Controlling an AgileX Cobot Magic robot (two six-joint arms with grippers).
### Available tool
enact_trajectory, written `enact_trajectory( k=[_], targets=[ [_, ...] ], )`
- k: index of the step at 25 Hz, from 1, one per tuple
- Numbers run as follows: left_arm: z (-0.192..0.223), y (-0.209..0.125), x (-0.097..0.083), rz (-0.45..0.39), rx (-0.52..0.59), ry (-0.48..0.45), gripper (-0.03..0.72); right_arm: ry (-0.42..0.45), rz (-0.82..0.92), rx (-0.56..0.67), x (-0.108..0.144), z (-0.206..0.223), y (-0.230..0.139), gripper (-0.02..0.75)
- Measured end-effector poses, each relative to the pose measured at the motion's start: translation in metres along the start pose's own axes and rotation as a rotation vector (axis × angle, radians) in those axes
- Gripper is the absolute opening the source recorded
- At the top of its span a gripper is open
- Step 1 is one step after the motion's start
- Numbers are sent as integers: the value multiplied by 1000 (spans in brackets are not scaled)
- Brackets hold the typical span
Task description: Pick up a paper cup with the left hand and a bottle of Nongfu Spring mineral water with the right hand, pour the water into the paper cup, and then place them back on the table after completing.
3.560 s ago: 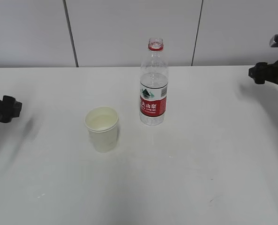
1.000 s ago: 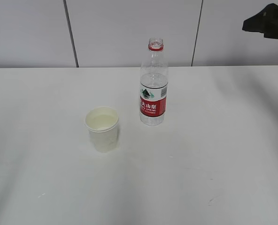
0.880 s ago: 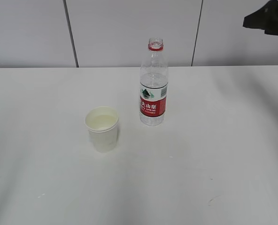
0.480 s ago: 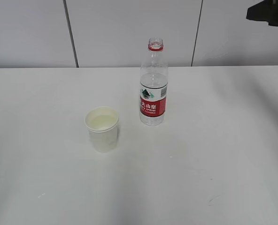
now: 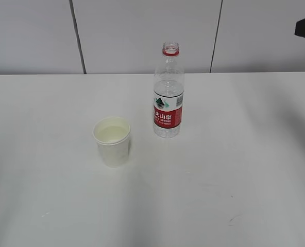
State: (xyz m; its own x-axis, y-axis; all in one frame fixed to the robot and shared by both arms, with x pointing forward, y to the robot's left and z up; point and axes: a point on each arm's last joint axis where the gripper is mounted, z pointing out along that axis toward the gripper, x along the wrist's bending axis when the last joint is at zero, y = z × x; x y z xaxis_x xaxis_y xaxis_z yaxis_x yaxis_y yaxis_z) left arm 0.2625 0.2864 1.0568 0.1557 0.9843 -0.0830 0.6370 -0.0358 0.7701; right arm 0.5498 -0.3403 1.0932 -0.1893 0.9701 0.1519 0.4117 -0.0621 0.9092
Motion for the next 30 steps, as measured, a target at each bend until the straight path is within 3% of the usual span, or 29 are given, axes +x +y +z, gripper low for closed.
enact_trajectory(
  k=[14, 20, 27, 30],
  targets=[
    [0, 0, 0, -1, 0, 0, 489, -7, 28, 40, 34, -62, -67, 592],
    [0, 0, 0, -1, -1, -1, 489, 45, 22, 18, 53, -86, -84, 591],
    [0, 0, 0, -1, -1, -1, 489, 83, 99, -143, 68, -107, -114, 591],
    [0, 0, 0, -2, -1, -2, 489, 27, 149, -244, 67, -116, -120, 591]
  ],
)
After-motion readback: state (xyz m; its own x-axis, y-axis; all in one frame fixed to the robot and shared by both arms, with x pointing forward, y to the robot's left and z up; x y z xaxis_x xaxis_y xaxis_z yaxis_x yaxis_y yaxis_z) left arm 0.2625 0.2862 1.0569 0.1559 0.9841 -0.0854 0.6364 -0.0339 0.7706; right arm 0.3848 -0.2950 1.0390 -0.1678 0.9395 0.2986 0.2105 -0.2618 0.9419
